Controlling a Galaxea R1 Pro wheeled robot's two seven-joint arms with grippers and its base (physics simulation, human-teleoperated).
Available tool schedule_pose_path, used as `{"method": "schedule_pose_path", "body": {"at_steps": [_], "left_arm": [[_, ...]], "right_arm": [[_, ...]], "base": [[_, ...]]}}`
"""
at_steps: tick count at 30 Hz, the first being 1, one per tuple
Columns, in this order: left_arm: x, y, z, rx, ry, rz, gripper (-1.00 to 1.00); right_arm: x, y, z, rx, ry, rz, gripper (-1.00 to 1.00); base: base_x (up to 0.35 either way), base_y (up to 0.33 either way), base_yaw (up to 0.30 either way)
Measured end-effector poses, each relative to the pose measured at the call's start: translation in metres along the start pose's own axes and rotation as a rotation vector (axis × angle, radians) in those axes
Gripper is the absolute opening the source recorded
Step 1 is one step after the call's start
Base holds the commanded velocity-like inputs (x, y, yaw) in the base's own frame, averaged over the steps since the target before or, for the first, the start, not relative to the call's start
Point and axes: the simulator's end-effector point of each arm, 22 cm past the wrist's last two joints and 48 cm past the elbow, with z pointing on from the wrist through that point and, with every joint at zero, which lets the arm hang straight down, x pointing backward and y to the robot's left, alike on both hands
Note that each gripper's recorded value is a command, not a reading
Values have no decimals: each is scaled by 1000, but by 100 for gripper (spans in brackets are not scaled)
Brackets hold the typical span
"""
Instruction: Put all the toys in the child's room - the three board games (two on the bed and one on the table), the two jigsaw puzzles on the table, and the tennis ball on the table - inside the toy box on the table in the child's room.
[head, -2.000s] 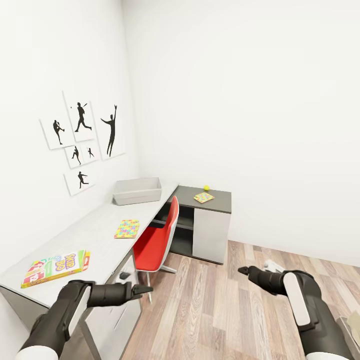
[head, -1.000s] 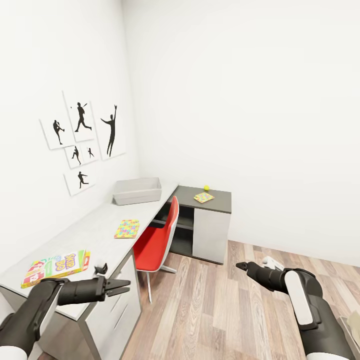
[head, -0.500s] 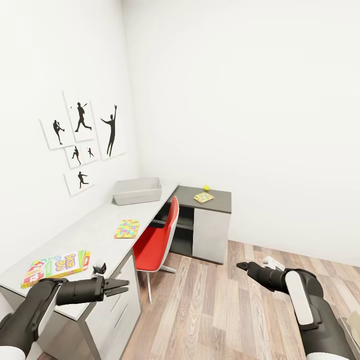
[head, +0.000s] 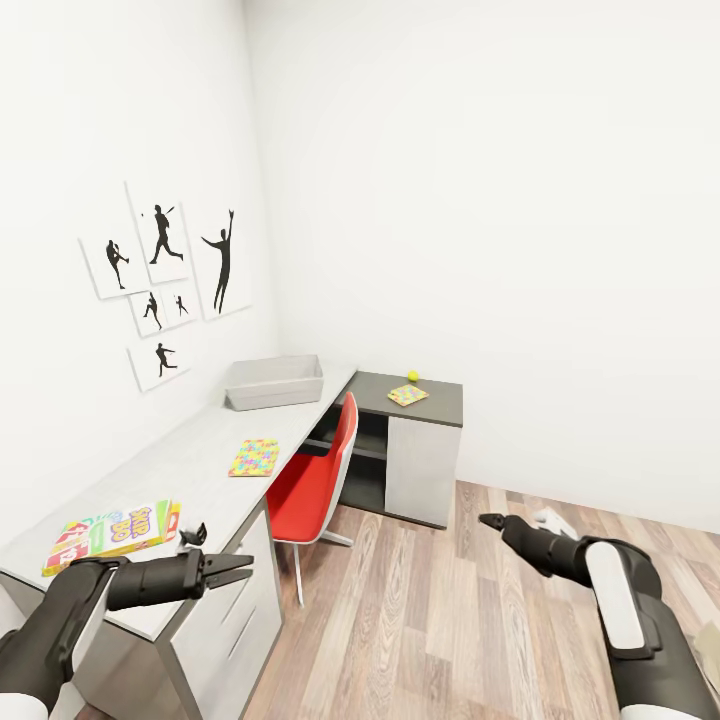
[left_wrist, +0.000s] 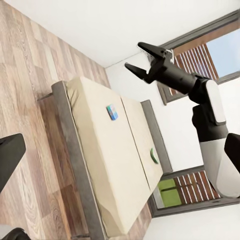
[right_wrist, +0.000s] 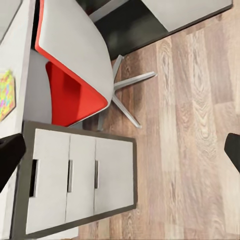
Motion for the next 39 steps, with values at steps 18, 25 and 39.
{"method": "schedule_pose_path", "body": {"at_steps": [18, 25, 39], "left_arm": [[0, -1, 2, 3, 0, 4, 100], [1, -1, 2, 3, 1, 9, 100], [1, -1, 1, 1, 0, 27, 100]], "right_arm": [[-20, 25, 1, -58, -96, -19, 100], [-19, 28, 2, -66, -99, -22, 100], [-19, 29, 2, -64, -104, -25, 100]], "base": [[114, -109, 0], [79, -19, 0], [288, -46, 0]]}}
